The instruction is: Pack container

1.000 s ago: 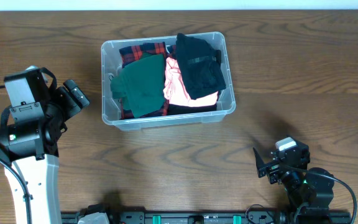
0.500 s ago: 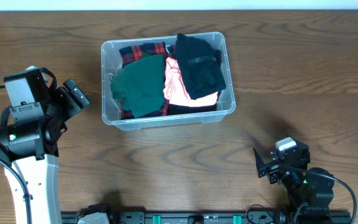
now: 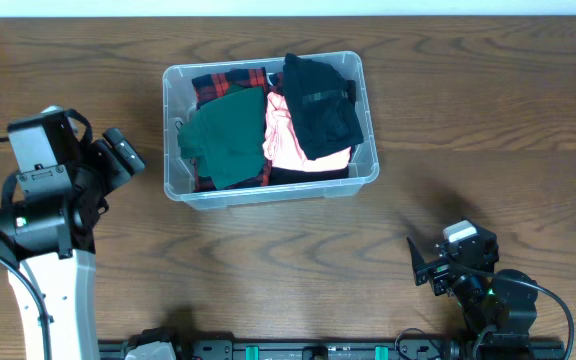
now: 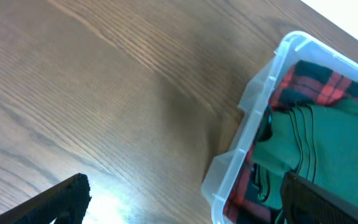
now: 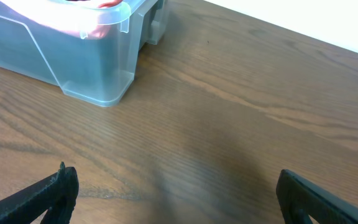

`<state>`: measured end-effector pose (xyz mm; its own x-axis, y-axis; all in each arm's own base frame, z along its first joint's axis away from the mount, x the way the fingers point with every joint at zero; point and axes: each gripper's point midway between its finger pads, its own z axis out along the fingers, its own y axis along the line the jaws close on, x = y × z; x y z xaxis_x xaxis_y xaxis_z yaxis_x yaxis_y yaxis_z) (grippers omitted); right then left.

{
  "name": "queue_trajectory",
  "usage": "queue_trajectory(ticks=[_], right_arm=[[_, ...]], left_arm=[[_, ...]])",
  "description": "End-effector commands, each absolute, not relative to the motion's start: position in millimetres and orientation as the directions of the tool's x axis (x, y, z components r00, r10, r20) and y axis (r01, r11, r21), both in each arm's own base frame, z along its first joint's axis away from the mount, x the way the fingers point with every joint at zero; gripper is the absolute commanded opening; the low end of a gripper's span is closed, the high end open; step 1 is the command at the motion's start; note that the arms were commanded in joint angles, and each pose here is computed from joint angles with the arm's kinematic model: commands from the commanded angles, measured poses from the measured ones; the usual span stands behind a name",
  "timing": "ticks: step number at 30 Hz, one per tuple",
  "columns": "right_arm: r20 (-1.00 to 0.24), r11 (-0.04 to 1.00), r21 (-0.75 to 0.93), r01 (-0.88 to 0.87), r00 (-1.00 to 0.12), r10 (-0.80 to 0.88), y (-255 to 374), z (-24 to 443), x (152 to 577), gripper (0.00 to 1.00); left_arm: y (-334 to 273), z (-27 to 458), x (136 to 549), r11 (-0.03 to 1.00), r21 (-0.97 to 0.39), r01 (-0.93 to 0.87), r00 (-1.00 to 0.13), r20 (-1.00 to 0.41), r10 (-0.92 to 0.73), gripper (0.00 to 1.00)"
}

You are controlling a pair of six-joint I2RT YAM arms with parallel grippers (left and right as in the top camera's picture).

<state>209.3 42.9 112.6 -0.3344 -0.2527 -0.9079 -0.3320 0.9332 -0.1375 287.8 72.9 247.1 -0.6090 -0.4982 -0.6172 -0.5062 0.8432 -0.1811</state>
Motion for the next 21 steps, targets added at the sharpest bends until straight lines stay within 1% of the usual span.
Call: queue_trajectory(ticks=[1,4,6,9,12,16,19,21], right_arm=[[-0.911,0.942,-0.129,-0.309,-0.339,-0.236,39.0,112.5,210.0,0.99],[-0.911,0.942,-0.129,-0.309,-0.339,-0.236,39.0,112.5,210.0,0.99],[-0.911,0.942,-0.129,-0.309,-0.338,-0.236,39.0,112.6,210.1,0.99],[-0.911,0.942,-0.129,-0.309,-0.339,-0.236,39.0,112.5,210.0,0.99],[-0.911,0.942,-0.129,-0.309,-0.339,-0.236,39.0,112.5,210.0,0.99],[-0.911,0.942,-0.129,-0.309,-0.339,-0.236,39.0,112.5,210.0,0.99],[-0.911,0.942,-0.129,-0.309,-0.339,-0.236,39.0,112.5,210.0,0.99],[-0.911,0.942,-0.129,-0.309,-0.339,-0.236,39.0,112.5,210.0,0.99]], left_arm=[[69.1,257.3,272.7,0.876,-0.120,-0.468,-0.611,-0.672,-0.419,0.98],[59.6,267.6,262.2,0.892,-0.137,-0.431,-0.579,-0.716,-0.390,0.98],[57.3,271.6,259.2,0.899,-0.152,-0.411,-0.535,-0.758,-0.374,0.98],[55.4,274.4,260.4,0.913,-0.174,-0.369,-0.441,-0.832,-0.337,0.98],[53.7,274.4,259.9,0.923,-0.198,-0.330,-0.314,-0.899,-0.305,0.98],[52.3,267.2,254.5,0.928,-0.230,-0.292,-0.167,-0.943,-0.286,0.98],[50.0,257.3,249.5,0.934,-0.236,-0.268,-0.100,-0.958,-0.270,0.98],[46.1,247.4,246.9,0.942,-0.226,-0.247,-0.083,-0.964,-0.253,0.98]])
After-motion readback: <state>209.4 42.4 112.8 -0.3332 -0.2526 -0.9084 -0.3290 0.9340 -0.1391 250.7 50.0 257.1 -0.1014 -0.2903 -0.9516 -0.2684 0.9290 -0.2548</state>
